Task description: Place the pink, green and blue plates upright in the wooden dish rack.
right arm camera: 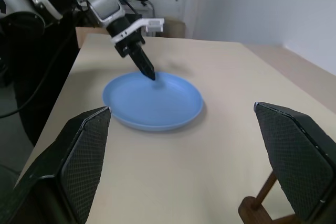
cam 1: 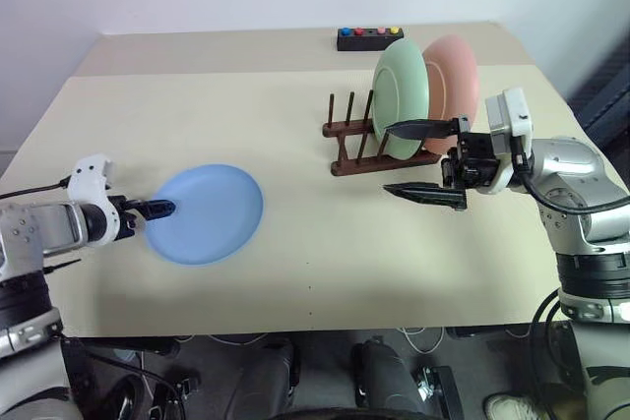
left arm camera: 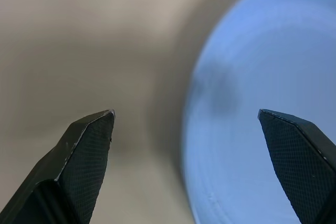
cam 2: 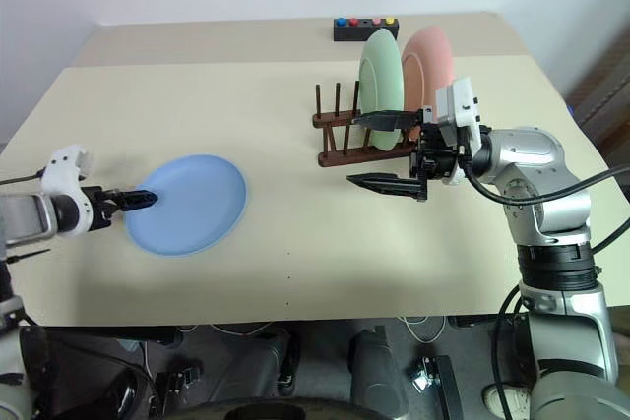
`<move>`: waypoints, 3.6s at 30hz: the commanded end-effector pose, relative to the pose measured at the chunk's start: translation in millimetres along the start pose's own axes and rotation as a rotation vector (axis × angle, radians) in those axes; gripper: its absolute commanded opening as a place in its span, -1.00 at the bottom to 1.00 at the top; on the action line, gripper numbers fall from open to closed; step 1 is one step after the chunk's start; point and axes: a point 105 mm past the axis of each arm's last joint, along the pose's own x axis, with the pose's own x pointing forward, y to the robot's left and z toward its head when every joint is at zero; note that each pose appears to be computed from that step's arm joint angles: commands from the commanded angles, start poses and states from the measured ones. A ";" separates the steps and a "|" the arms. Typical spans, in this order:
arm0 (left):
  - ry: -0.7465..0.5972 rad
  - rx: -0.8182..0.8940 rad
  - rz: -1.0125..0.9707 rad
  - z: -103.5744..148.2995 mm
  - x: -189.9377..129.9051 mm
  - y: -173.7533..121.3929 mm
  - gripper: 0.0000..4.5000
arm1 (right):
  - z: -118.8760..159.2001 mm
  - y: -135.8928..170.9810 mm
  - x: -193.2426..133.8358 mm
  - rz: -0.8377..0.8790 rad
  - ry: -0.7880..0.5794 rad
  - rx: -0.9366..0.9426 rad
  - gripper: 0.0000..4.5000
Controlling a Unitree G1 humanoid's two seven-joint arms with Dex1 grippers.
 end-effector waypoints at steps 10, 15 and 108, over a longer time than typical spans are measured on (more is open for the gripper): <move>0.218 0.176 -0.112 15.0 17.0 -6.3 1.00 | 8.0 -3.2 4.6 -0.018 -0.029 -0.048 0.99; 0.319 0.250 -0.105 4.7 30.6 1.3 0.40 | 9.1 -3.7 0.2 -0.044 -0.023 -0.046 1.00; -0.880 0.364 -0.650 48.8 -72.2 -144.3 0.98 | 171.2 -76.0 69.2 -0.525 -0.525 -0.385 -1.00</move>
